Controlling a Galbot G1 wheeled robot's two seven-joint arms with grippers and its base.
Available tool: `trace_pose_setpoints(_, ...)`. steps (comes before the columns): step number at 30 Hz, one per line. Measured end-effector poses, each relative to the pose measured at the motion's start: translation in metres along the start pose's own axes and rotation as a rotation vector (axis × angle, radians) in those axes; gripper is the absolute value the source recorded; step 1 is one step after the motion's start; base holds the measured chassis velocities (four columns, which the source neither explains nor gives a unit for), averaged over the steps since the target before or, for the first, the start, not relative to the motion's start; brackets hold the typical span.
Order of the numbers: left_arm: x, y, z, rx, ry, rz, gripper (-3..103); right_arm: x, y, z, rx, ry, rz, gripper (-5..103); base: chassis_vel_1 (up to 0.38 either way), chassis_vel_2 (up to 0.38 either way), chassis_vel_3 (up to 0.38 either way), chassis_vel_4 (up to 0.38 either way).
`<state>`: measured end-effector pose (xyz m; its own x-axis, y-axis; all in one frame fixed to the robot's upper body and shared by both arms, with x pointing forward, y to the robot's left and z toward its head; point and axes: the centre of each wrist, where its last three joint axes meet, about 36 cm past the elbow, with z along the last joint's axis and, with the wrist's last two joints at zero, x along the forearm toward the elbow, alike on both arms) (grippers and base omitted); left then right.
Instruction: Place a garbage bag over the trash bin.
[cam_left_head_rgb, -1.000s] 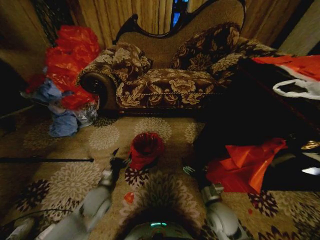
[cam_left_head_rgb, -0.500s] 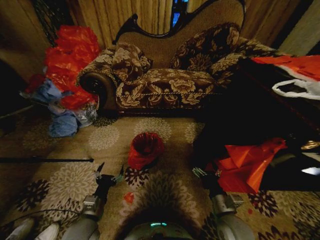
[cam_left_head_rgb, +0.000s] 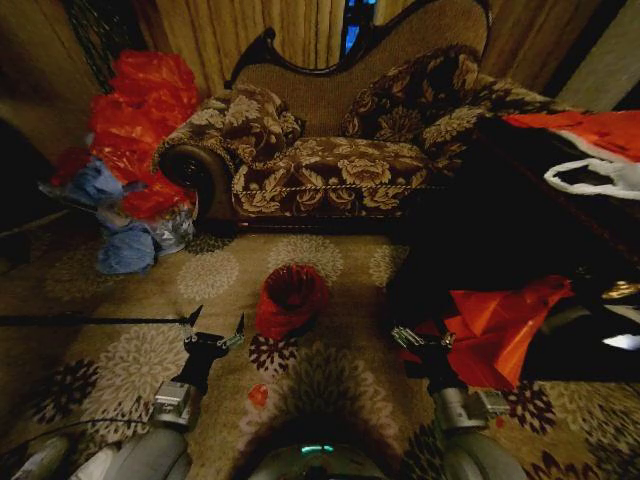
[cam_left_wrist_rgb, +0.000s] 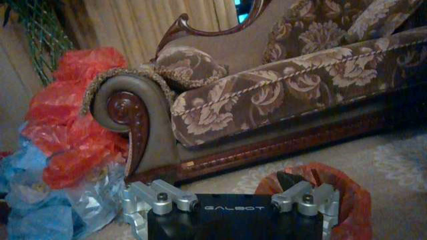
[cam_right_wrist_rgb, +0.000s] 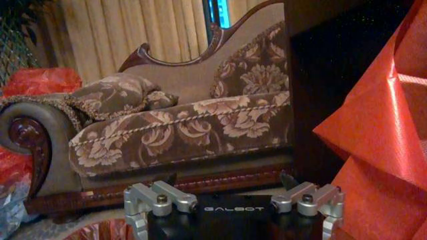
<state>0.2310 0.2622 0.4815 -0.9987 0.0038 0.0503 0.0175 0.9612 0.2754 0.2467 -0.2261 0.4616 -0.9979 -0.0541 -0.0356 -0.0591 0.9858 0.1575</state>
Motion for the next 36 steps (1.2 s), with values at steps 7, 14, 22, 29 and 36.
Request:
trace_pose_setpoints(7, -0.0005, -0.0003, 0.0011, 0.002, 0.003, -0.001, 100, -0.0003, 0.0001, 0.0004, 0.001, 0.001, 0.000, 100, 0.000, 0.000, 0.000, 0.000)
trace_pose_setpoints(14, -0.0007, -0.0003, 0.0016, 0.003, 0.004, -0.001, 100, -0.0004, 0.0000, 0.0008, 0.001, 0.002, 0.000, 100, 0.000, 0.000, 0.000, 0.000)
trace_pose_setpoints(22, -0.0008, -0.0004, 0.0020, 0.003, 0.005, -0.001, 100, -0.0006, 0.0000, 0.0011, 0.001, 0.004, 0.000, 100, 0.000, 0.000, 0.000, 0.000)
trace_pose_setpoints(29, -0.0008, -0.0005, 0.0022, 0.004, 0.006, -0.001, 100, -0.0006, 0.0000, 0.0013, 0.001, 0.004, 0.000, 100, 0.000, 0.000, 0.000, 0.000)
trace_pose_setpoints(36, -0.0008, -0.0005, 0.0024, 0.004, 0.006, -0.001, 100, -0.0007, 0.0000, 0.0015, 0.001, 0.004, 0.000, 100, 0.000, 0.000, 0.000, 0.000)
